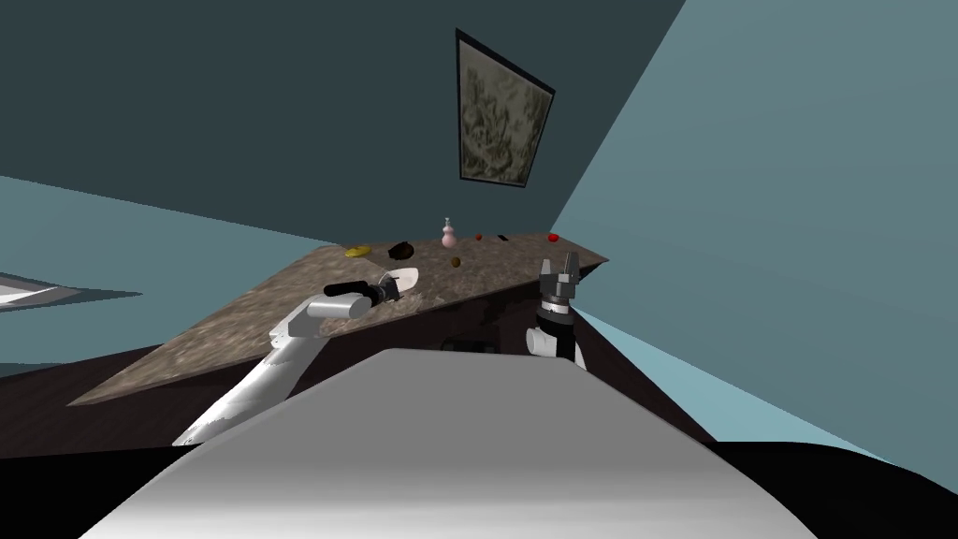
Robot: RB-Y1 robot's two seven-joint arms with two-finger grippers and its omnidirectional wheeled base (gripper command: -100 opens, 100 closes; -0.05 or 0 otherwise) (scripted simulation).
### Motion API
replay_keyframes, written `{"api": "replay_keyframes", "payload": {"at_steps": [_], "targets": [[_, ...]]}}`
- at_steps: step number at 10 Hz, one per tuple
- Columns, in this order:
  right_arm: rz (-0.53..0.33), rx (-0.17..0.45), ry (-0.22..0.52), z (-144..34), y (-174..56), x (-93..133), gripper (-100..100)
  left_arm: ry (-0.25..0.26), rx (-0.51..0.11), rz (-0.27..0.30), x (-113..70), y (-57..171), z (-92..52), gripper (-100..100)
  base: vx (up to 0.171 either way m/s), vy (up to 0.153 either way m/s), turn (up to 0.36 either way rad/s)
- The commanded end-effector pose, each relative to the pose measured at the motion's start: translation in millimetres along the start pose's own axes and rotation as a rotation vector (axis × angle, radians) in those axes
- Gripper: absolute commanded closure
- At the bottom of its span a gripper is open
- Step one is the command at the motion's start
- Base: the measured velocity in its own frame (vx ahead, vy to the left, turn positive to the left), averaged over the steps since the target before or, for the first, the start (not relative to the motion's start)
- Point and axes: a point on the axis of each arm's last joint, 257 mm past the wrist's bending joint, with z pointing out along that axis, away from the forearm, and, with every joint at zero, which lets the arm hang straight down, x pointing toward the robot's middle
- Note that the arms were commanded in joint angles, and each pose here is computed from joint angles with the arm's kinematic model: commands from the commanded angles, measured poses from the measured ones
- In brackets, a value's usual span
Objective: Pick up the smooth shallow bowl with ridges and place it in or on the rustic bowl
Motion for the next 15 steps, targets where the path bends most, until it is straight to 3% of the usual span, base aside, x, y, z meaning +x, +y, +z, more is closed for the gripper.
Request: {"api": "replay_keyframes", "payload": {"at_steps": [1, 2, 4, 5, 9, 10, 11, 12, 13, 14, 15], "targets": [[0.000, 0.000, 0.000, 0.0, 0.0, 0.0, 0, 0.000, 0.000, 0.000, 0.0, 0.0, 0.0, 0, 0.008, -0.006, 0.000], [0.000, 0.000, 0.000, 0.0, 0.0, 0.0, 0, -0.003, 0.004, -0.004, -2.1, 2.5, 6.1, -100, 0.021, 0.006, -0.045], [0.000, 0.000, 0.000, 0.0, 0.0, 0.0, 0, -0.005, 0.003, -0.006, -2.2, 4.3, 7.5, -100, 0.026, 0.007, -0.029], [0.000, 0.000, 0.000, 0.0, 0.0, 0.0, 0, -0.004, 0.004, -0.006, -2.3, 4.2, 7.9, 100, 0.000, 0.000, 0.000], [0.000, 0.000, 0.000, 0.0, 0.0, 0.0, 0, -0.005, 0.003, -0.005, -2.6, 4.7, 7.9, 100, 0.000, 0.000, 0.000], [0.000, 0.000, 0.000, 0.0, 0.0, 0.0, 0, -0.005, 0.002, -0.005, -2.6, 5.0, 8.0, 0, 0.000, 0.000, 0.000], [0.000, 0.000, 0.000, 0.0, 0.0, 0.0, 0, 0.000, 0.002, -0.001, -0.3, 0.3, 1.2, 100, -0.024, -0.006, 0.054], [0.000, 0.000, 0.000, 0.0, 0.0, 0.0, 0, -0.002, 0.003, -0.002, -1.1, 3.2, 4.4, 100, -0.015, -0.004, 0.019], [0.000, 0.000, 0.000, 0.0, 0.0, 0.0, 0, -0.002, 0.001, -0.002, -1.1, 3.3, 3.9, 0, 0.000, 0.000, 0.000], [0.000, 0.000, 0.000, 0.0, 0.0, 0.0, 0, -0.025, 0.026, 0.021, -11.5, -19.6, 1.5, 100, -0.186, 0.013, -0.136], [0.000, 0.000, 0.000, 0.1, 0.1, 0.1, 0, -0.033, 0.035, 0.028, -15.3, -28.0, 0.5, 100, -0.259, 0.056, -0.141]]}}
